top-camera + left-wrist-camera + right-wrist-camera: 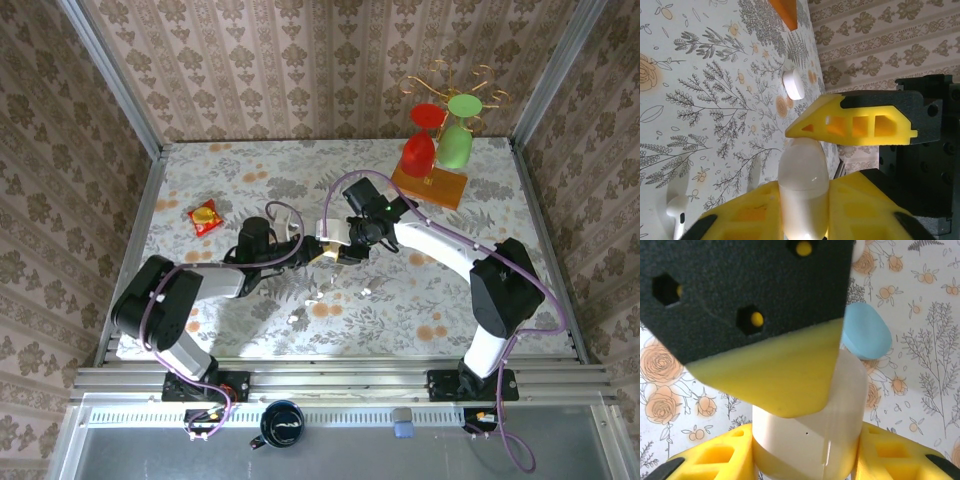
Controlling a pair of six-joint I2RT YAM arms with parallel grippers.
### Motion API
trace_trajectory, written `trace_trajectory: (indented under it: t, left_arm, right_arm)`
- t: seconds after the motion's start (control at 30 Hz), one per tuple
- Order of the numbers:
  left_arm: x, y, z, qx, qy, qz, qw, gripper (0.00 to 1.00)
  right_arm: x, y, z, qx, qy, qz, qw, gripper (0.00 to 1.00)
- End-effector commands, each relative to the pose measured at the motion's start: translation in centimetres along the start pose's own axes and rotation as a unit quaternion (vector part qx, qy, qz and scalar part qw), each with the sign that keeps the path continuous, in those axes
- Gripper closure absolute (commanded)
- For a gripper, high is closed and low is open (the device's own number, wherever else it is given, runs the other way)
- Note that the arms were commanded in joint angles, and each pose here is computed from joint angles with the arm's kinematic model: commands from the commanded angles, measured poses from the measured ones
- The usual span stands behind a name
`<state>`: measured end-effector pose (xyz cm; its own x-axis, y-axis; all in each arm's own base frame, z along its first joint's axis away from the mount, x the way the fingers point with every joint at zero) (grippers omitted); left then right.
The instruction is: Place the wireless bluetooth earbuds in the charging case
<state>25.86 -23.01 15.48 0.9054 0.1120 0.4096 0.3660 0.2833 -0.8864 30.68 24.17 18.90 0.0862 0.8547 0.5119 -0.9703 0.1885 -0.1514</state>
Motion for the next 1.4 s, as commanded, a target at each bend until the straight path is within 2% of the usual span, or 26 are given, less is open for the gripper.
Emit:
trace_trajectory:
  t: [0.0, 0.13, 0.23, 0.37, 0.5, 0.63, 0.73, 0.9, 1.0, 1.23, 1.37]
  left_arm:
    - [0.5, -1.9, -0.6, -0.051, -0.009, -0.048, 0.997, 0.86]
    - [0.9, -2.5, 0.0, -0.083, -0.047, -0.151, 0.984, 0.93]
    - [1.7, -2.9, 0.4, -0.093, -0.077, -0.231, 0.965, 0.94]
    - [2.3, -3.3, 0.9, -0.098, -0.099, -0.340, 0.930, 0.95]
    - [2.5, -4.3, 1.7, -0.105, -0.107, -0.431, 0.890, 0.96]
    - [2.0, -6.0, 2.6, -0.133, -0.105, -0.533, 0.829, 0.96]
    - [1.6, -7.2, 3.1, -0.151, -0.105, -0.583, 0.792, 0.97]
    - [0.9, -8.8, 3.6, -0.177, -0.105, -0.627, 0.751, 0.98]
    - [0.5, -9.5, 3.6, -0.187, -0.105, -0.636, 0.741, 1.00]
    - [-0.4, -9.9, 3.8, -0.190, -0.109, -0.647, 0.731, 1.00]
    - [-0.9, -9.4, 4.0, -0.182, -0.110, -0.655, 0.725, 1.00]
  right_arm:
    - [2.3, -0.9, 1.8, -0.033, -0.056, 0.013, 0.998, 0.50]
    - [2.4, -0.2, 3.6, -0.017, -0.104, 0.009, 0.994, 0.25]
    - [2.3, 0.4, 5.4, -0.007, -0.151, -0.001, 0.989, 0.13]
    - [2.0, 1.3, 8.0, -0.005, -0.208, -0.018, 0.978, 0.09]
    - [1.5, 2.1, 11.0, -0.029, -0.291, -0.049, 0.955, 0.09]
    - [0.6, 2.2, 13.4, -0.055, -0.351, -0.111, 0.928, 0.09]
    - [-0.3, 2.3, 13.9, -0.067, -0.369, -0.150, 0.915, 0.08]
    - [-0.8, 2.6, 13.4, -0.055, -0.370, -0.166, 0.912, 0.08]
    - [-0.4, 2.4, 13.1, -0.048, -0.376, -0.170, 0.910, 0.08]
    - [0.3, 1.4, 12.3, -0.055, -0.363, -0.179, 0.913, 0.09]
    - [0.6, 1.0, 12.9, -0.065, -0.372, -0.192, 0.906, 0.08]
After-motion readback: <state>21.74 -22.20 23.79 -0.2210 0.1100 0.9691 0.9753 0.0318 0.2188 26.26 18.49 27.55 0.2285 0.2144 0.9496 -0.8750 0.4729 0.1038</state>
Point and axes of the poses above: each hand's point on the last joint's axis, 136 mm out from that joint toward the fingers, its own z axis back along the fingers, its own y axis along the line the jaws close on, x = y × z, the point moved 8 cm from there along z, back along the fingers, and after that the axes turned 6 degrees about -z, right-handed, at the moved point
